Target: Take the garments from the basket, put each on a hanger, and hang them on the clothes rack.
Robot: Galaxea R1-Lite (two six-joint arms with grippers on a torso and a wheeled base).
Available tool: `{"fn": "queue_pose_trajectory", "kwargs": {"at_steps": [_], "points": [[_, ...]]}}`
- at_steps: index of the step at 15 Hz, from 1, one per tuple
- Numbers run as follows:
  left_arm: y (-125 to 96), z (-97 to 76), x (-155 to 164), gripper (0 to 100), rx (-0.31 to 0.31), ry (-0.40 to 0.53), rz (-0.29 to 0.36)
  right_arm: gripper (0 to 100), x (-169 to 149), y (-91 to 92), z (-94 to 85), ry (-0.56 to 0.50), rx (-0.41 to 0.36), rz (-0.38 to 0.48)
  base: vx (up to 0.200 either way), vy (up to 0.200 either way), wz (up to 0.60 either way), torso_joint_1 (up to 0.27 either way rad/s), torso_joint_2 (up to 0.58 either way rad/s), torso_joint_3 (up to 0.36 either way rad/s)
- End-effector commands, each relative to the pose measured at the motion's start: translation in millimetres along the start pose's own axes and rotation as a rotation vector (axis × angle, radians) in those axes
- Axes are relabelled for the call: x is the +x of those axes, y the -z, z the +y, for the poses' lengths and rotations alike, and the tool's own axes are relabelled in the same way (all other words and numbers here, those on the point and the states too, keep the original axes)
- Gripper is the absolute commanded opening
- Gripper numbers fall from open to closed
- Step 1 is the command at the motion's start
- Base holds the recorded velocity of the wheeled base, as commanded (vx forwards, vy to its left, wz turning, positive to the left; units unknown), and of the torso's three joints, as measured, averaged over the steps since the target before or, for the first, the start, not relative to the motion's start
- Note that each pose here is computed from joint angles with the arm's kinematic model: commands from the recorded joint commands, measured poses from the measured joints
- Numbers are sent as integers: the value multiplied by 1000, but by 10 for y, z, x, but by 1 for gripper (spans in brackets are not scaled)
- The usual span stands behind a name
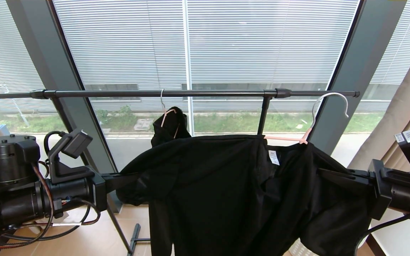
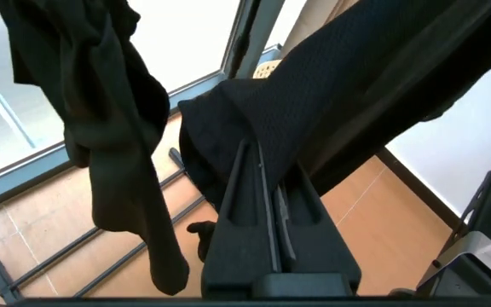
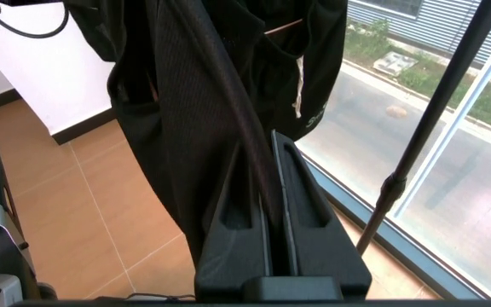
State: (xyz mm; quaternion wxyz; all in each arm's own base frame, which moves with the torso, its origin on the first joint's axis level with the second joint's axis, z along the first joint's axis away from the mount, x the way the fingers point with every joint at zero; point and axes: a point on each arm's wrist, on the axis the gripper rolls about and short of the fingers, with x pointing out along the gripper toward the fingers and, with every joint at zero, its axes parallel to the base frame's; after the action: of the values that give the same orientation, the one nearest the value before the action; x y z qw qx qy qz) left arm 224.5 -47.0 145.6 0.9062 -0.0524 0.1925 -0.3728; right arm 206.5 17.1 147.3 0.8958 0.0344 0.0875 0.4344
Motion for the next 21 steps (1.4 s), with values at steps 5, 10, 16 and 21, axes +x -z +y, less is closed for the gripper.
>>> {"fn": "queue_pose_trajectory", "kwargs": {"at_steps": [5,10,16,21], "points": [[115,136,-66,0,-50,-59,24,0,-35,-17,-27,-7,-9,-13,0,0,0,0,0,0],[120,126,-62,0,-39,-55,23,0,-35,-17,-27,-7,-9,-13,0,0,0,0,0,0],[64,27,-53,100,-5,-17,-7,0,-34,-11,-28,-7,-9,-11,0,0,0,0,0,0],[-336,-169,-94,100,24,35,-119,0,-28,22,-20,-12,2,-1,0,0,0,0,0,0]]}}
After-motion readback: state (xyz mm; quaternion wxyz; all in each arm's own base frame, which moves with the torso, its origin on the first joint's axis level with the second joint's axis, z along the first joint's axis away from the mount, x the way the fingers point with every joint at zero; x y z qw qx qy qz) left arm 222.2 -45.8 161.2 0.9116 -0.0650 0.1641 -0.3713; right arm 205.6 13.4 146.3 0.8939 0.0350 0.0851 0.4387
